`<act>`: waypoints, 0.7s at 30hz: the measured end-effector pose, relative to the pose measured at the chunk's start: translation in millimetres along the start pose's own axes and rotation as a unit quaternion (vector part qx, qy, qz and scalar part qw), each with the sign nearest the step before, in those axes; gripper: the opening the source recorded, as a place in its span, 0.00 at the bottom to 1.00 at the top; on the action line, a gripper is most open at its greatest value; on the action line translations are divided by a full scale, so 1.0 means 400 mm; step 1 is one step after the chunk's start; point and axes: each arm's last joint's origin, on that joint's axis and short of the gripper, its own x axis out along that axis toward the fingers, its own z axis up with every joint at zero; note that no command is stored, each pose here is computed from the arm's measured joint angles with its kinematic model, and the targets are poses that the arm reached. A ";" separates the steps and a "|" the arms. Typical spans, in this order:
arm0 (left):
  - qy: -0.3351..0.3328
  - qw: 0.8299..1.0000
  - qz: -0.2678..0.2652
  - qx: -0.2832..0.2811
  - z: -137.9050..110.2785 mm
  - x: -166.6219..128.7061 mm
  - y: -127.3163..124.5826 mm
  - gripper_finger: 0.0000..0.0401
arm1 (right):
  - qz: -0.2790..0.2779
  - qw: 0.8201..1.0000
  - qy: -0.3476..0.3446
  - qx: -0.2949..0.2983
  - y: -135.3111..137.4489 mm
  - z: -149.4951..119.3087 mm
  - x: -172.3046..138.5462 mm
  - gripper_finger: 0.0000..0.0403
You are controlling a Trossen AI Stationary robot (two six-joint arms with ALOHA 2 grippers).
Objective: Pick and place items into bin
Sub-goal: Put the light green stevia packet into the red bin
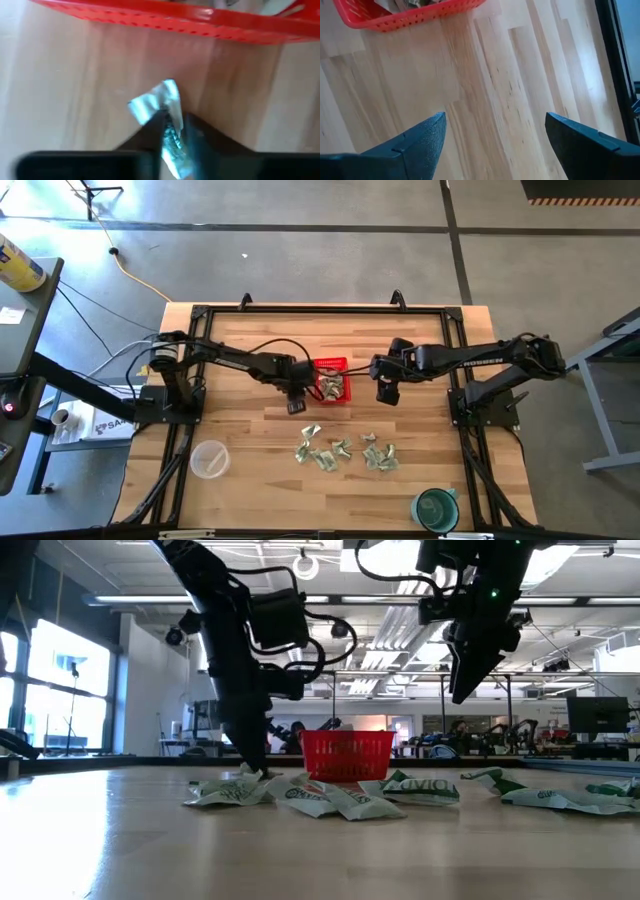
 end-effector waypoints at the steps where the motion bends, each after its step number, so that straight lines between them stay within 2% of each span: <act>1: -0.002 1.000 0.008 0.002 0.000 -0.003 0.001 0.18 | 0.000 1.000 0.001 0.004 0.000 -0.001 0.000 0.82; 3: -0.003 1.000 0.018 0.002 -0.002 -0.018 0.005 0.06 | -0.001 1.000 0.004 0.006 0.000 -0.002 0.000 0.82; 7: -0.018 0.999 0.036 0.000 0.020 -0.079 0.013 0.09 | 0.000 1.000 0.004 0.006 0.000 -0.002 0.000 0.82; 11: -0.093 0.996 0.012 -0.006 0.076 -0.189 0.015 0.06 | 0.000 1.000 0.001 0.007 -0.001 -0.003 -0.004 0.82; 14: -0.186 0.982 -0.033 -0.010 0.122 -0.248 0.013 0.05 | -0.001 1.000 -0.004 0.009 -0.003 -0.003 -0.009 0.82; 16: -0.221 0.972 -0.076 0.004 0.140 -0.257 0.017 0.07 | 0.008 1.000 -0.003 0.005 -0.003 -0.003 -0.010 0.82; 18: -0.215 0.970 -0.113 0.019 0.148 -0.224 0.013 0.13 | 0.037 0.999 0.001 -0.008 0.002 -0.004 -0.011 0.82; 21: -0.194 0.974 -0.118 0.019 0.149 -0.172 0.006 0.25 | 0.085 0.996 0.004 -0.040 0.022 -0.008 -0.017 0.82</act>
